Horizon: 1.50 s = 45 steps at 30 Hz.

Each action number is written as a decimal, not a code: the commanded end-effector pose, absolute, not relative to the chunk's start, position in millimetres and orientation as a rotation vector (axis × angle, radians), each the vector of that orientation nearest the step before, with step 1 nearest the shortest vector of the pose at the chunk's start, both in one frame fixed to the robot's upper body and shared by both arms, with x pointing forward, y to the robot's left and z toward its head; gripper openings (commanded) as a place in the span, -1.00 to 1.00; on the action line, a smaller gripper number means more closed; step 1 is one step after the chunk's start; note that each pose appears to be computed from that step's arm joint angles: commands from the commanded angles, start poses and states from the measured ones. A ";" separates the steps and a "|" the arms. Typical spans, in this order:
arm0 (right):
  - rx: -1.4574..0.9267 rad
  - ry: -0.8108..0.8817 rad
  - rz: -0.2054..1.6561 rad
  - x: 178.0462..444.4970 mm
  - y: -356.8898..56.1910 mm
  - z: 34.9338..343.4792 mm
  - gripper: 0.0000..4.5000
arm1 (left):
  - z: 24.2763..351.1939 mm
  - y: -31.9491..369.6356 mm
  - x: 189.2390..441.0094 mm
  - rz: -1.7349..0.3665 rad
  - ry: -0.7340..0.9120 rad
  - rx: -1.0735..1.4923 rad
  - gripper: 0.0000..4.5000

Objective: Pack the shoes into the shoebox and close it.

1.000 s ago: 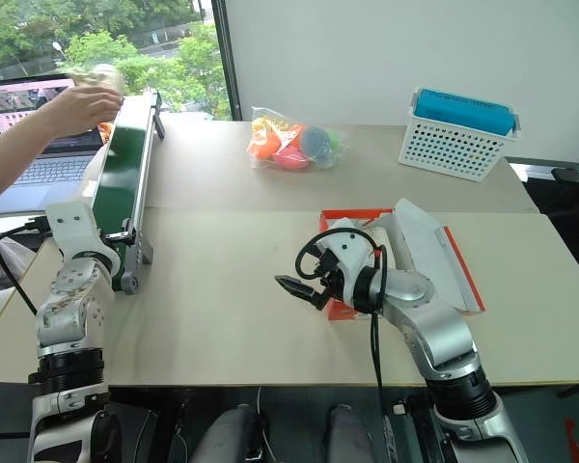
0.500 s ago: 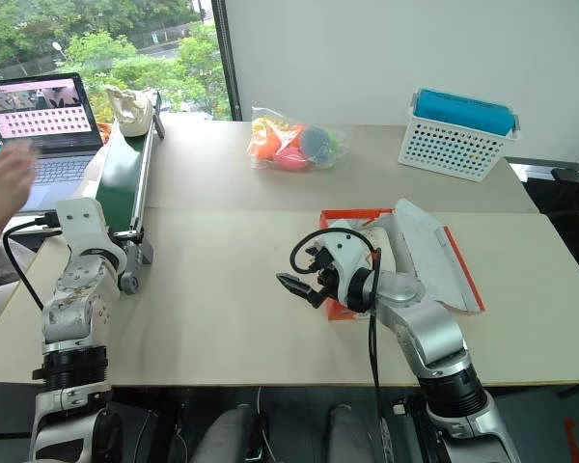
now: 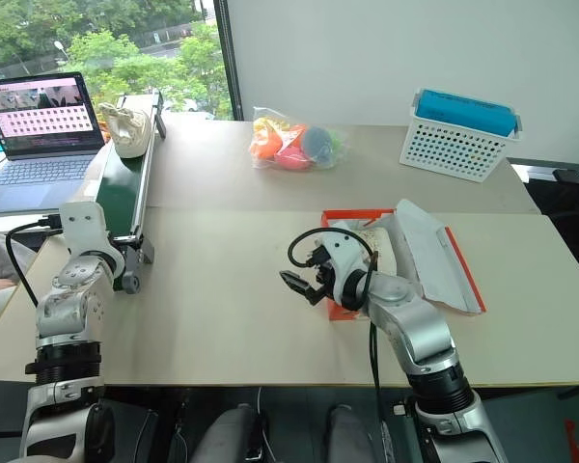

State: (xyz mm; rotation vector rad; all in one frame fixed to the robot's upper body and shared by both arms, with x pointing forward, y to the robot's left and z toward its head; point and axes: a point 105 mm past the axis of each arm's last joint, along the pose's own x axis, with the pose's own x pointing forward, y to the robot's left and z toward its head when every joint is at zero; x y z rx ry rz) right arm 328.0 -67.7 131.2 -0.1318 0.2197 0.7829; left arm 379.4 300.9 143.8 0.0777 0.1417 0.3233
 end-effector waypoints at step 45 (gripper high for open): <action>-0.121 0.175 0.715 331.9 -74.8 147.3 1.00 | 146.3 301.0 391.3 0.327 0.121 -0.037 0.97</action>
